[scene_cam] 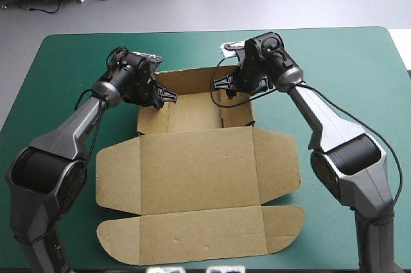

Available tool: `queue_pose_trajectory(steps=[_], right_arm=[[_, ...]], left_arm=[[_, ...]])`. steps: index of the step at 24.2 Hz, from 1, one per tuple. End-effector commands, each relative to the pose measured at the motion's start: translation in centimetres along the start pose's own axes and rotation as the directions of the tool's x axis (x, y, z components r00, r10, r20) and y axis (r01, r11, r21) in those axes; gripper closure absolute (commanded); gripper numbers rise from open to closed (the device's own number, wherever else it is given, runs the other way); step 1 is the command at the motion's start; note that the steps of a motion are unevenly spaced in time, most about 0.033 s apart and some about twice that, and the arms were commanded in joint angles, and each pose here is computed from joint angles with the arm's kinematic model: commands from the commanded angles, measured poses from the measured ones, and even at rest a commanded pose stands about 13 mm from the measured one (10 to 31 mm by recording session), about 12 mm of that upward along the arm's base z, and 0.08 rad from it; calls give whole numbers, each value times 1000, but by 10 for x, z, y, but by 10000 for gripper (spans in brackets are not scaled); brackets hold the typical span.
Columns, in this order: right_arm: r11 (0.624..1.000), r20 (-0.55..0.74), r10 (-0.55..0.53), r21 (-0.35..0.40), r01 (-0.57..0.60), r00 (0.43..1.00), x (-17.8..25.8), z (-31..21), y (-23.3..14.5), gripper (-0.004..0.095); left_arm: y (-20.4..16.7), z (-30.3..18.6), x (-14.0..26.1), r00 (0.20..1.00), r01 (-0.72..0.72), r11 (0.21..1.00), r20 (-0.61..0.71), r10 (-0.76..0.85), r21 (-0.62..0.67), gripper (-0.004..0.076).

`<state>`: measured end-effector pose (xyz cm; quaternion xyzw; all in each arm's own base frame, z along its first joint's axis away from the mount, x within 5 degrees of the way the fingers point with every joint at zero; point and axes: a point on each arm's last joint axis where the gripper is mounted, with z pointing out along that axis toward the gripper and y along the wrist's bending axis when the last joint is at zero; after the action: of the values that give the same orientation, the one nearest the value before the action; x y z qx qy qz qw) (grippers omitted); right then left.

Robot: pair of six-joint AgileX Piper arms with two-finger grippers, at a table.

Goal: Fold the box

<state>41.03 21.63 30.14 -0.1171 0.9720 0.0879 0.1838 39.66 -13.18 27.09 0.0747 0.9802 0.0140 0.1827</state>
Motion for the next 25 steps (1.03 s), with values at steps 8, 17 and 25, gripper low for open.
queue_pose_trajectory(steps=[8,17,25], right_arm=[[999,208,-31,19,27,978,-6,-89,-3,338],[998,311,-54,-12,61,949,6,-145,-1,397],[996,295,-66,-34,79,953,20,-155,-2,398]], left_arm=[[20,-118,-4,941,-4,1000,338,14,-31,295],[34,-186,56,821,-35,998,571,2,47,316],[44,-191,133,715,-64,993,698,-22,96,316]])
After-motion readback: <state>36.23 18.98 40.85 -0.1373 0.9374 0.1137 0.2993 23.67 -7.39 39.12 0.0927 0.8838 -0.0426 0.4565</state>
